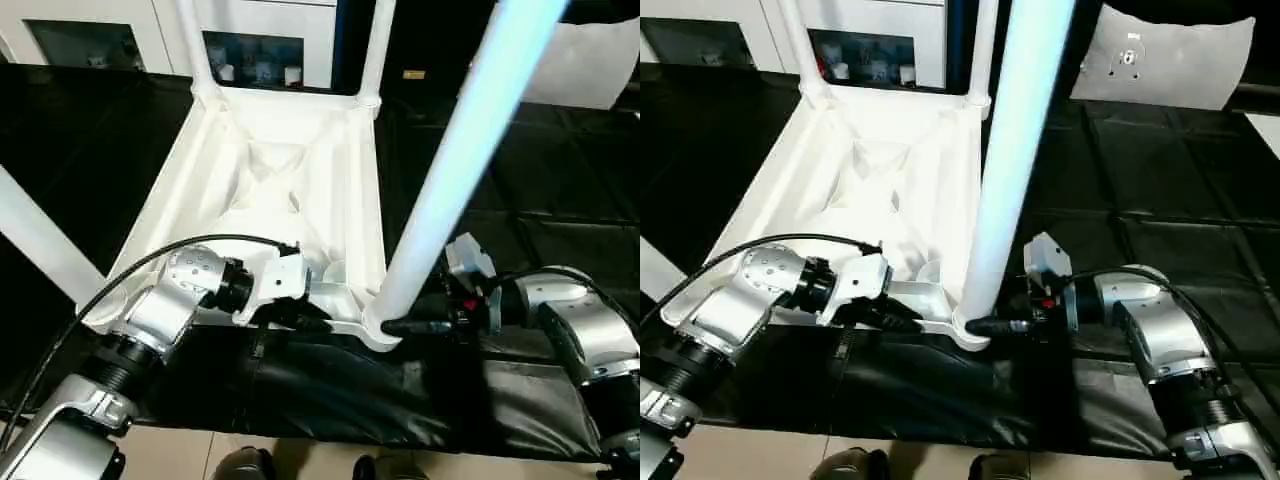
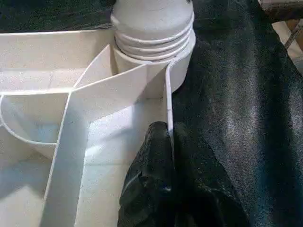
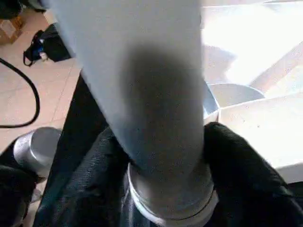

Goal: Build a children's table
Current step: Rotate leg to tighten

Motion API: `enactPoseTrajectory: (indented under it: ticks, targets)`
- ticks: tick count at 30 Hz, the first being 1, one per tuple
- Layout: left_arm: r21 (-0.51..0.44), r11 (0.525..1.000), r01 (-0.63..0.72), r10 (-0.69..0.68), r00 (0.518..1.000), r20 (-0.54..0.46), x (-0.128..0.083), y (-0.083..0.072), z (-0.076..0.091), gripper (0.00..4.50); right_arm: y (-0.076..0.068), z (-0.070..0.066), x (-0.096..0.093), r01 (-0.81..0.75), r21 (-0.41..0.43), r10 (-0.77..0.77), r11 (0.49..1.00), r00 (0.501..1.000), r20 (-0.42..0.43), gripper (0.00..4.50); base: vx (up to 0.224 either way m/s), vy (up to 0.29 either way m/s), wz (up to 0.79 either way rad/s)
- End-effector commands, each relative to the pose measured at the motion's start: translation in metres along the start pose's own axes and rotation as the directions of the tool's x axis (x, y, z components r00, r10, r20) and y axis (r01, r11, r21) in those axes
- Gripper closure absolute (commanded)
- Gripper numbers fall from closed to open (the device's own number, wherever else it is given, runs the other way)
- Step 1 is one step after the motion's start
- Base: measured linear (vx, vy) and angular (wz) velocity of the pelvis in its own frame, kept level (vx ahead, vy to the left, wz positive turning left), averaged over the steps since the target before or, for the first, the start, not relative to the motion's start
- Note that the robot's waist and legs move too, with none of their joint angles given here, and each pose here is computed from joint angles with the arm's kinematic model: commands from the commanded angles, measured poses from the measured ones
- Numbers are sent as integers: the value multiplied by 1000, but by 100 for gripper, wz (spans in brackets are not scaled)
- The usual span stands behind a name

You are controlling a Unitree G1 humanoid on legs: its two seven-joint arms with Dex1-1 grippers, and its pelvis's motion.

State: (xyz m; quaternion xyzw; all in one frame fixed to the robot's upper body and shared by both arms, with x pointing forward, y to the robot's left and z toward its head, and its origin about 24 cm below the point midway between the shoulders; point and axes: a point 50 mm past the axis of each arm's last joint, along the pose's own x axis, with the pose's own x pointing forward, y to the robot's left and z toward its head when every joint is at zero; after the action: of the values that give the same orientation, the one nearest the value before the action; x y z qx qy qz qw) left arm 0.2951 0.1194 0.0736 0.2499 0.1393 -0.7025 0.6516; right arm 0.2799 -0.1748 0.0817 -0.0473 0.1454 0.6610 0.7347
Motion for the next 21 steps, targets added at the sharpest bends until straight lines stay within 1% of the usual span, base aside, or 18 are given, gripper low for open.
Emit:
enactPoseTrajectory:
  ticks: [1,2,5,11,12,13,14,15,16,17,18,19,20,21]
  targets:
    - [-1,999,46,-46,999,-26,7,-5,-5,450,5,-3,2,-52,27,52,998,999,1,223,0,0,0]
    - [-1,999,46,-46,999,-26,7,-5,-5,450,5,-3,2,-56,26,56,998,998,2,232,0,0,0]
    - [-4,999,45,-45,999,-24,7,-5,-5,450,8,-4,3,-69,31,69,997,998,5,241,0,0,0]
    - [-29,999,37,-37,999,-7,10,-6,-5,450,17,-9,9,-87,65,86,994,996,20,244,0,0,0]
    - [-44,999,22,-22,1000,0,12,-6,-4,450,19,-12,15,-59,74,58,995,998,15,244,0,0,0]
    - [-86,996,-28,31,999,31,19,-5,-1,450,21,-17,27,27,80,-27,996,1000,9,244,0,0,0]
    - [-108,993,-51,56,997,47,23,-4,1,450,21,-18,32,70,83,-72,994,997,11,244,0,0,0]
    - [-143,986,-88,98,993,65,29,-2,5,450,19,-19,41,158,102,-162,982,986,30,245,0,0,0]
    - [-143,986,-88,98,993,65,29,-2,5,450,19,-19,41,158,102,-162,982,986,30,246,0,0,0]
    - [-182,974,-133,151,985,86,37,0,12,450,15,-15,52,282,165,-297,945,952,78,246,-53,-1,-4]
    - [-201,966,-161,182,979,94,42,1,16,450,13,-13,59,343,216,-370,914,924,100,248,-53,-1,-4]
    - [-201,966,-161,182,979,94,42,1,16,450,13,-13,59,343,216,-370,914,924,100,249,-69,6,-12]
    - [-215,959,-186,211,972,100,47,3,20,450,11,-11,65,394,256,-431,883,896,108,250,-67,21,-18]
    - [-224,953,-203,230,968,103,51,4,24,450,11,-9,70,428,270,-469,863,876,109,250,-67,21,-18]
